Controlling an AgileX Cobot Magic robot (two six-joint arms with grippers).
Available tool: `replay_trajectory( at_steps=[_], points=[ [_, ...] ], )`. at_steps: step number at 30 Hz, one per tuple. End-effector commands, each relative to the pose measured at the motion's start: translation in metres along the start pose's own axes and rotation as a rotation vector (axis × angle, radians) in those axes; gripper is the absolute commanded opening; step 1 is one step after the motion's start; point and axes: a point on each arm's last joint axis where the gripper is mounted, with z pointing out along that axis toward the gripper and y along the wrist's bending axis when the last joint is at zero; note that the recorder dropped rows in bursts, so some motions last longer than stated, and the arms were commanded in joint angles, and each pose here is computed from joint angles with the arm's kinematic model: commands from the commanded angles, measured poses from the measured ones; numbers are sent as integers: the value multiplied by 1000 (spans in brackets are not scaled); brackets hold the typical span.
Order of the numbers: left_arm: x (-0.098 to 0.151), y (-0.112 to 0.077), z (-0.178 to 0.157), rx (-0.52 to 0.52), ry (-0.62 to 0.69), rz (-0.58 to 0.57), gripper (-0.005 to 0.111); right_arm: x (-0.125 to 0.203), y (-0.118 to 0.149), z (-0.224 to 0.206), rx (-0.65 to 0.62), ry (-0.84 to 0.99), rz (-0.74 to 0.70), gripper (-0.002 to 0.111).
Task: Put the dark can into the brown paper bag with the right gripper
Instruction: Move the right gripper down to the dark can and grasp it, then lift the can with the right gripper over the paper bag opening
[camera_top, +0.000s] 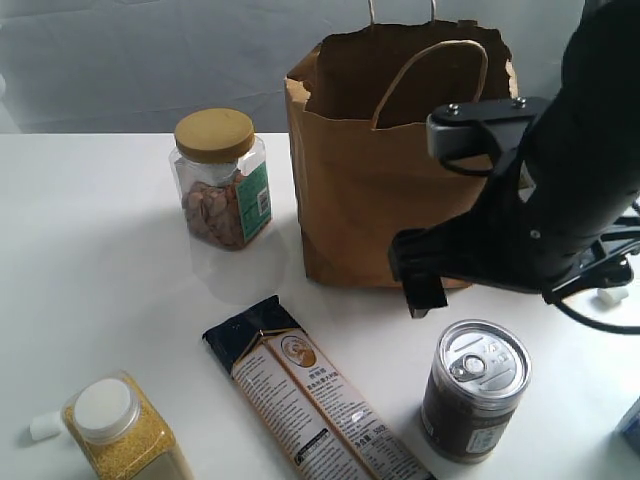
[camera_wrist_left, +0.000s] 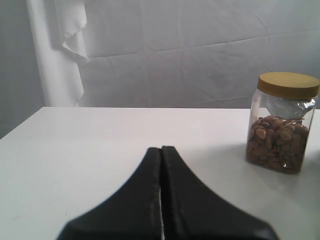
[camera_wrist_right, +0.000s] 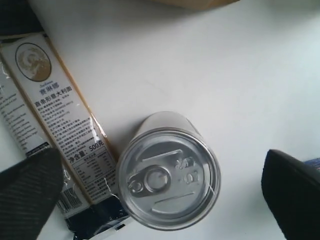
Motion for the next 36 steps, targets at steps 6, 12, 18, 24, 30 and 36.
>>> replay_trajectory(
  at_steps=[6,12,18,24,30,36],
  points=[
    [1,0,0,6,-3,0,0,26,-1,53,-71,-7,14,103],
    [1,0,0,6,-3,0,0,38,-4,81,-45,37,-1,103],
    [1,0,0,6,-3,0,0,37,-2,93,-23,68,-4,54],
    [1,0,0,6,-3,0,0,37,-2,92,-28,61,1,0],
    [1,0,0,6,-3,0,0,40,1,66,-82,-21,-21,0],
    [1,0,0,6,-3,0,0,40,-12,0,-170,-252,-6,0]
  ],
)
